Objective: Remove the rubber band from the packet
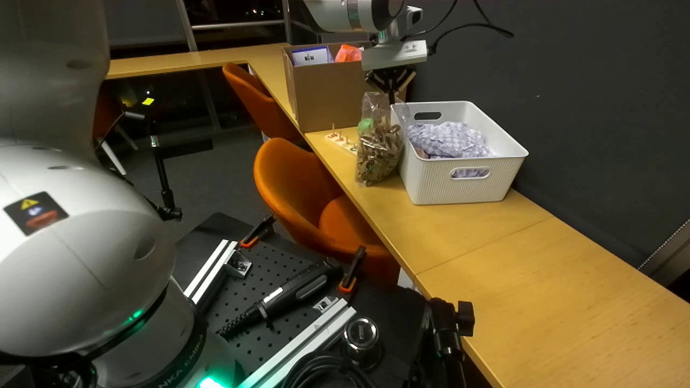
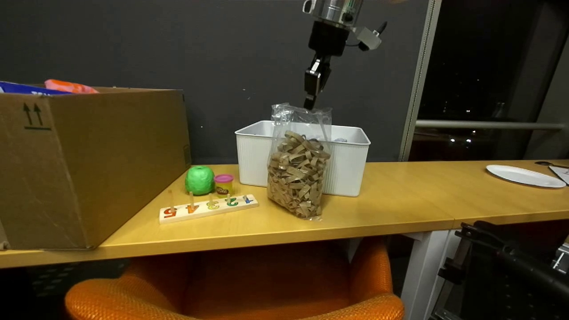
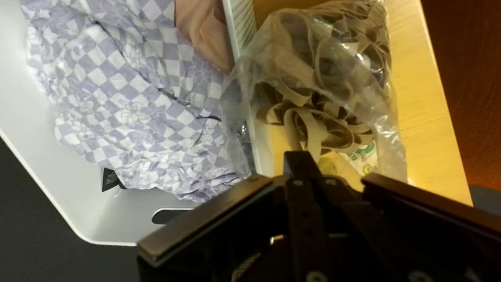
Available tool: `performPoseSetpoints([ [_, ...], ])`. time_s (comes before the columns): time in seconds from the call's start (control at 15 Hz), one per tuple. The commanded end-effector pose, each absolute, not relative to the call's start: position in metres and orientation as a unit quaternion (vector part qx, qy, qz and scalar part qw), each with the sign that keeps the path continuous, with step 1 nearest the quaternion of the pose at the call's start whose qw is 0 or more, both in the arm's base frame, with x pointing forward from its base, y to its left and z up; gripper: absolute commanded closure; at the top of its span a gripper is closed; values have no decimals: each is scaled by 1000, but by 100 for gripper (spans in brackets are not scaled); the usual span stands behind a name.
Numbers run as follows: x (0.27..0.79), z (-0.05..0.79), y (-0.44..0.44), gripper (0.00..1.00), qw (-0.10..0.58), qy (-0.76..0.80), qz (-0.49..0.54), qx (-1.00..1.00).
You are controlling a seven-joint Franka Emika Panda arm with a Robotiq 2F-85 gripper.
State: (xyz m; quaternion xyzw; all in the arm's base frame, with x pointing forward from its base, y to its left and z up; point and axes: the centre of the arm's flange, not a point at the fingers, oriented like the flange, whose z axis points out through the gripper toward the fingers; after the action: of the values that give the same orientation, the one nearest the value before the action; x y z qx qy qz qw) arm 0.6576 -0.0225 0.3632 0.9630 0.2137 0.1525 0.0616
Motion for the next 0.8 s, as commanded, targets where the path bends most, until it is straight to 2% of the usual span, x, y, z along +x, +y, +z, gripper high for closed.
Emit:
performPoseSetpoints([
  [0.0,665,357,-25,100,51,216,162,962],
  [0.67,661,295,-18,100,30,230,118,966],
  [0.73,660,292,-17,74,29,230,116,966],
])
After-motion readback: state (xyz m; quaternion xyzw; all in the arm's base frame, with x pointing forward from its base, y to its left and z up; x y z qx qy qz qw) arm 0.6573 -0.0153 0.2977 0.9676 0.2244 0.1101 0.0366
